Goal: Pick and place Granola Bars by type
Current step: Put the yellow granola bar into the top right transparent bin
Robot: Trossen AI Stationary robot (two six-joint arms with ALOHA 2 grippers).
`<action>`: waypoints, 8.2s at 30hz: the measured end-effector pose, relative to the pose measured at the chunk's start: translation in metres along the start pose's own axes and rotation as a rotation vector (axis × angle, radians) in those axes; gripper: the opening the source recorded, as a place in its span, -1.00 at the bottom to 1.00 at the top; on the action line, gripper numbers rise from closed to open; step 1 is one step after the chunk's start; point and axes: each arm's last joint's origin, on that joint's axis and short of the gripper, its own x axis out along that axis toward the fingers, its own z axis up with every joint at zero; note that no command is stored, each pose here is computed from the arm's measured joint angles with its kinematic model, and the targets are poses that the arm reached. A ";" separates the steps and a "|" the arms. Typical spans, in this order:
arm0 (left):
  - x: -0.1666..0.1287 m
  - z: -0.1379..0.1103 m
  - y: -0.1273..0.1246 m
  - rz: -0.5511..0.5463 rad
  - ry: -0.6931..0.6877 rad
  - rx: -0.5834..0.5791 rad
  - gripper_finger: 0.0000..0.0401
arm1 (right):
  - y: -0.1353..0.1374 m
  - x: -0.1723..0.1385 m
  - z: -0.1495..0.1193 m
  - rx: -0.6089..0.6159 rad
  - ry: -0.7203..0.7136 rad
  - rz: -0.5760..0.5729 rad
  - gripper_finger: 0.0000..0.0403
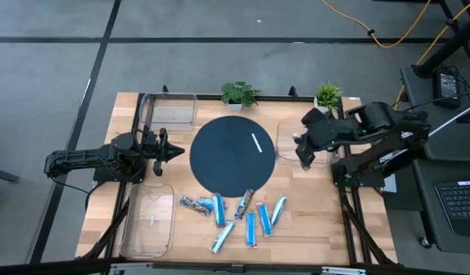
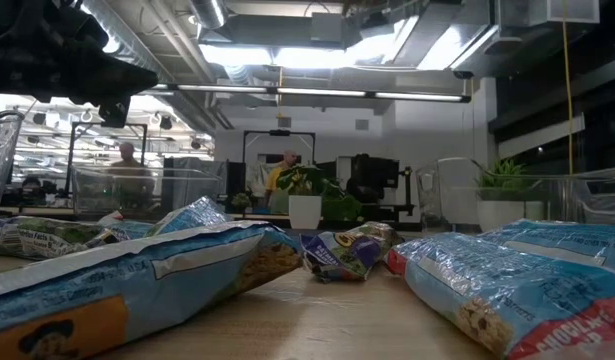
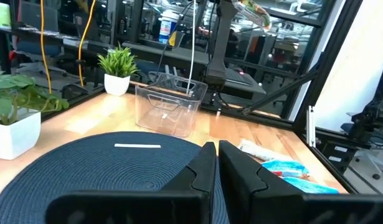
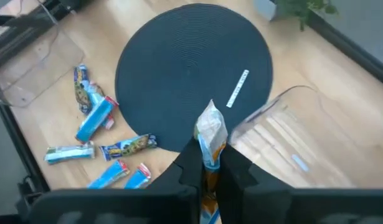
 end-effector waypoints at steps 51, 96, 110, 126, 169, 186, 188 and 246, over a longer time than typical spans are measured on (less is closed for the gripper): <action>0.000 -0.007 0.004 0.106 0.051 -0.110 -0.97 | -0.156 0.076 0.023 -0.219 0.295 -0.091 -0.80; -0.001 -0.006 0.007 0.183 0.022 -0.106 -0.97 | -0.191 0.229 -0.072 -0.137 0.409 -0.066 -0.81; -0.001 -0.006 0.007 0.183 0.022 -0.107 -0.97 | -0.196 0.262 -0.074 -0.107 0.471 -0.080 -0.80; -0.001 -0.006 0.007 0.183 0.022 -0.107 -0.97 | -0.197 0.266 -0.074 -0.103 0.478 -0.090 -0.66; -0.001 -0.006 0.006 0.178 0.030 -0.035 -0.97 | -0.130 0.032 -0.036 -0.206 0.090 -0.005 -0.21; 0.000 -0.007 0.004 0.094 0.064 -0.005 -0.97 | -0.064 -0.032 -0.014 -0.422 -0.061 0.312 -0.21; 0.000 -0.007 0.004 0.094 0.065 -0.005 -0.97 | -0.055 -0.026 -0.015 -0.494 -0.037 0.324 -0.21; -0.001 -0.007 0.005 0.119 0.064 0.102 -0.97 | 0.087 0.113 -0.062 -0.812 0.474 0.304 0.08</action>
